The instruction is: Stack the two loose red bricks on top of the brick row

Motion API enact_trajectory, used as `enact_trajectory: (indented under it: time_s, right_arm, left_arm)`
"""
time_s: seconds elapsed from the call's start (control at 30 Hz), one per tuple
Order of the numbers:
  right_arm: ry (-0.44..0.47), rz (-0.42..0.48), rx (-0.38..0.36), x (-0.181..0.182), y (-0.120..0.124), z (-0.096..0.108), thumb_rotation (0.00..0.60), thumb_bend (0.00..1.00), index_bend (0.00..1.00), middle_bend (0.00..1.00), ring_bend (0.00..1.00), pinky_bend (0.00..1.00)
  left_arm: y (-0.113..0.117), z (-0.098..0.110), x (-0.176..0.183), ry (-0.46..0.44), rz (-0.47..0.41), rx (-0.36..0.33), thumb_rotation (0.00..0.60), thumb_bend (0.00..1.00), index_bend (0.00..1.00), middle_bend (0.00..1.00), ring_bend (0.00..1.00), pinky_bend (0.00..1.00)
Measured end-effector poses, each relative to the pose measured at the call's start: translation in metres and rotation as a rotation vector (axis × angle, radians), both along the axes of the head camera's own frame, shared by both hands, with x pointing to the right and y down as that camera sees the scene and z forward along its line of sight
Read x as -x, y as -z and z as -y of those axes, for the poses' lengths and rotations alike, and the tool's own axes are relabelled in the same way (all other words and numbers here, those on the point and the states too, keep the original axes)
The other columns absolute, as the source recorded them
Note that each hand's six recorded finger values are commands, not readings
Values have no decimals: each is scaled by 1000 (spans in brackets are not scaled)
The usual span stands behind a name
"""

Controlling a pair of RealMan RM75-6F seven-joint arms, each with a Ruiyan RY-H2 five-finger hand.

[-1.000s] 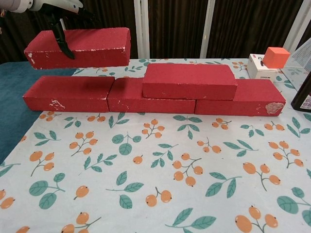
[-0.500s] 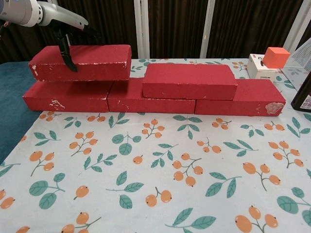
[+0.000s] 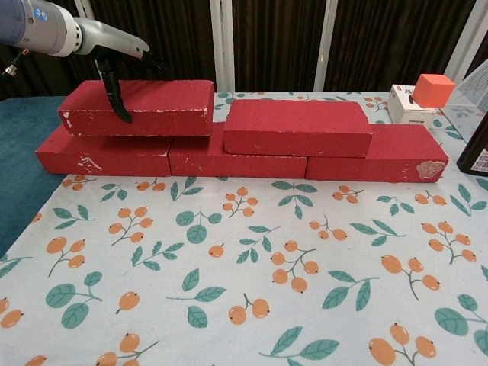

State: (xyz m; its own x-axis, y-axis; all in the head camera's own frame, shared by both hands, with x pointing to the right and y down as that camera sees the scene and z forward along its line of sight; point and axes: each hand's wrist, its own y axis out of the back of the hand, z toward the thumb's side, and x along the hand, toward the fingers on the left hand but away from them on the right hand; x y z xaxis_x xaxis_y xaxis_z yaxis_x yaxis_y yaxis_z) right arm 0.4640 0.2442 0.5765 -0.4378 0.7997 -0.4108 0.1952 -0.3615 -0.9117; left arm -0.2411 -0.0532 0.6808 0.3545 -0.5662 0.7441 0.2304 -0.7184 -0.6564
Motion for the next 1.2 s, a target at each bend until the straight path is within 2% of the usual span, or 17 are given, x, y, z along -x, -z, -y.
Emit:
enact_trajectory:
  time_s: [1.2]
  right_arm:
    - [-17, -1, -7, -3, 1, 0, 600, 117, 36, 59, 44, 0]
  left_arm:
    - [-17, -5, -16, -34, -4, -4, 600, 7, 430, 375, 235, 246]
